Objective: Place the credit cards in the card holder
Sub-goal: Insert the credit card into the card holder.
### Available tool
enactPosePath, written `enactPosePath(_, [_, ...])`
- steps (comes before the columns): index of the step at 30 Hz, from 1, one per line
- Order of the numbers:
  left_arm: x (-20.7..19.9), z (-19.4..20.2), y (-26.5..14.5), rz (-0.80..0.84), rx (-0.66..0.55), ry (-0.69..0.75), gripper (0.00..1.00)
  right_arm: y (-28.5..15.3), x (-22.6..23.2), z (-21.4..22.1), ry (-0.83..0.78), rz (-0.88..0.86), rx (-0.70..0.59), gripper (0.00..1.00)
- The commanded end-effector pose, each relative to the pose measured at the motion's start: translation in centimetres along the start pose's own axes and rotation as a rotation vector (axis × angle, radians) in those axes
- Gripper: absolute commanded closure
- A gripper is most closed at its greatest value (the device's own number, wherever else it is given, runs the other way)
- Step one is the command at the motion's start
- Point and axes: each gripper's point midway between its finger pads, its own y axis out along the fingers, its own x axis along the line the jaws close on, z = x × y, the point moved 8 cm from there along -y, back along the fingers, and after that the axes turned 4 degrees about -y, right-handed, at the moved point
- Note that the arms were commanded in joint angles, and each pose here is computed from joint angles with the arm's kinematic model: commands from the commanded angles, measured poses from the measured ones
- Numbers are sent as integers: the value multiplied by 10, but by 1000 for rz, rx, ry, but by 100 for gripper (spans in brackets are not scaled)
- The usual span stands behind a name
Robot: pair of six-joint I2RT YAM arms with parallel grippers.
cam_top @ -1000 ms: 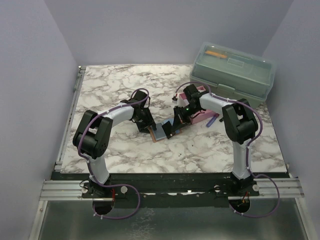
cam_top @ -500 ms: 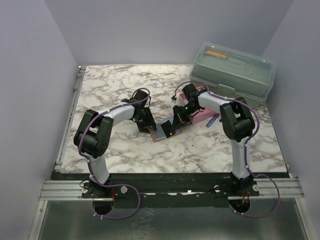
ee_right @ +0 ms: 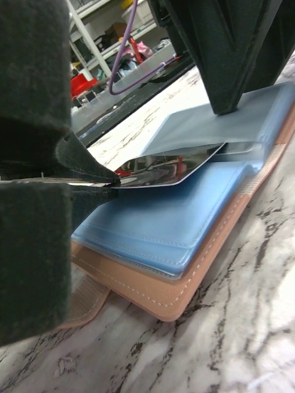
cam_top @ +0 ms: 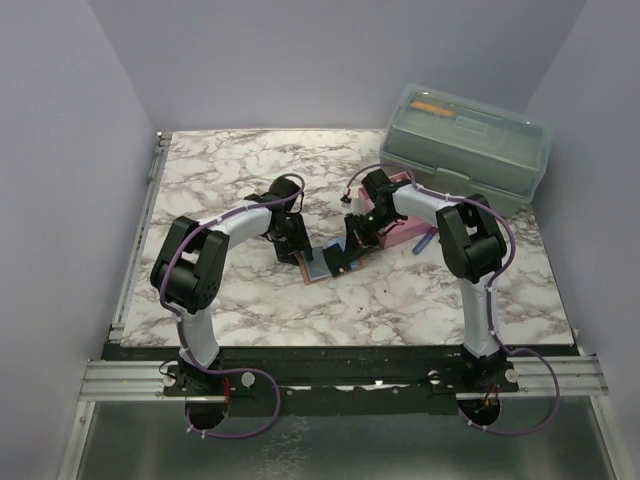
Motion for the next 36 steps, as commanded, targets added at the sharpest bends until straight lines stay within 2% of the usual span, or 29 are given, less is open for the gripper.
enactPosePath(1, [53, 3, 29, -285, -4, 75, 52, 7, -6, 13, -2, 56, 37, 100])
enactPosePath(7, [46, -2, 27, -263, -8, 108, 53, 11, -5, -3, -25, 34, 25, 100])
enactPosePath(19, [47, 5, 29, -240, 28, 84, 53, 16, -5, -19, -1, 20, -40, 100])
enactPosePath(32, [45, 13, 29, -193, 55, 20, 54, 20, -4, -10, 102, 46, -126, 100])
enactPosePath(36, [40, 10, 18, -158, 35, -22, 50, 17, -1, -9, 106, 86, -143, 97])
